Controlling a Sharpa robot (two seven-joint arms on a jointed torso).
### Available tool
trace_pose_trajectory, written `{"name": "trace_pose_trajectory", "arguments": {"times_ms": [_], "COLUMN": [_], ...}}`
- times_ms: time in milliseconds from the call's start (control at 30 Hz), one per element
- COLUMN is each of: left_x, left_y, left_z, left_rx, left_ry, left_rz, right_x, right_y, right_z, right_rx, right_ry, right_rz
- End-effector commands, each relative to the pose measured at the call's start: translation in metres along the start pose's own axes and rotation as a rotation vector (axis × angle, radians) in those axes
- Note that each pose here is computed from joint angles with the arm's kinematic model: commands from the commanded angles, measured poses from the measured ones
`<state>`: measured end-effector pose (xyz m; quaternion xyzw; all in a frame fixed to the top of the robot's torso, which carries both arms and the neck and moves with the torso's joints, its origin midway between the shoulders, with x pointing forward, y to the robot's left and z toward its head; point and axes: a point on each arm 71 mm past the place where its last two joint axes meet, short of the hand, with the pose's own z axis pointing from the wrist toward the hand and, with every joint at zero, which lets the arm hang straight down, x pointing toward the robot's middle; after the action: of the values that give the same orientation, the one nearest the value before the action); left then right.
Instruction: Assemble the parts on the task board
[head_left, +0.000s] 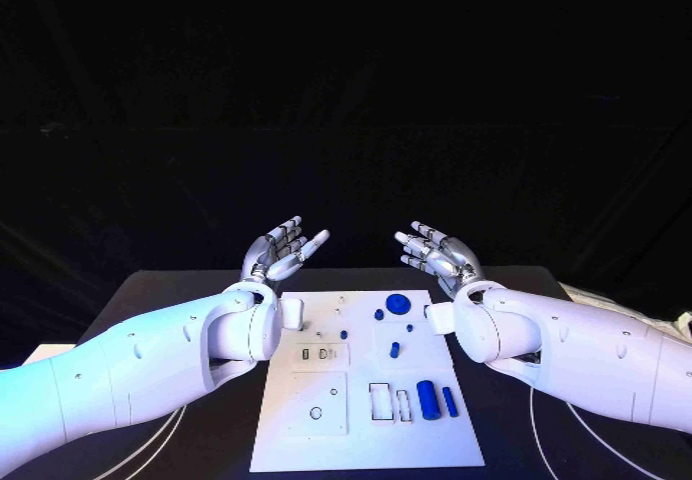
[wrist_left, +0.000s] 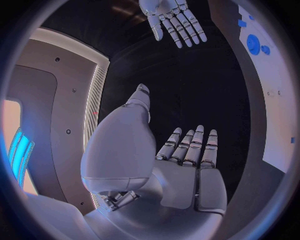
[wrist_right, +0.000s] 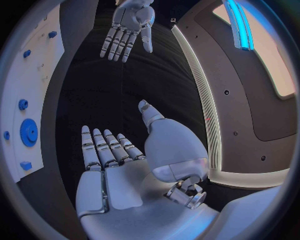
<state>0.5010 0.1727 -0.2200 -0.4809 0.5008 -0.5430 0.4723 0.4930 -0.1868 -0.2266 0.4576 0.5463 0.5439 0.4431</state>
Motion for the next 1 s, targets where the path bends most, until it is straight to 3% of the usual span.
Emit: {"name": "trace_pose_trajectory", "arguments": {"times_ms": [33,233,400,433,667,1000], "left_x": [0.0044,0.0044,0.0044,-0.0101,-0.0147,-0.0125], "left_y": [-0.0026,-0.0026,-0.0026,-0.0059,-0.0147,-0.0350], "left_z": [0.0004,0.0004,0.0004,-0.0045,-0.0145,-0.0300], "left_rx": [0.027,0.027,0.027,0.033,0.033,0.030], "left_ry": [0.053,0.053,0.053,0.127,0.179,0.215], "left_rz": [-0.037,-0.037,-0.037,-0.048,-0.055,-0.099], "right_x": [0.014,0.017,0.018,-0.020,-0.025,-0.021], "right_y": [-0.001,-0.001,-0.001,0.009,0.018,0.037], "right_z": [0.004,0.010,0.011,0.015,0.018,0.029], "right_rx": [0.023,0.040,0.045,-0.087,-0.124,-0.197], "right_ry": [0.236,0.327,0.347,0.188,0.196,0.281], "right_rz": [-0.002,-0.017,-0.021,-0.396,-0.596,-1.021]}}
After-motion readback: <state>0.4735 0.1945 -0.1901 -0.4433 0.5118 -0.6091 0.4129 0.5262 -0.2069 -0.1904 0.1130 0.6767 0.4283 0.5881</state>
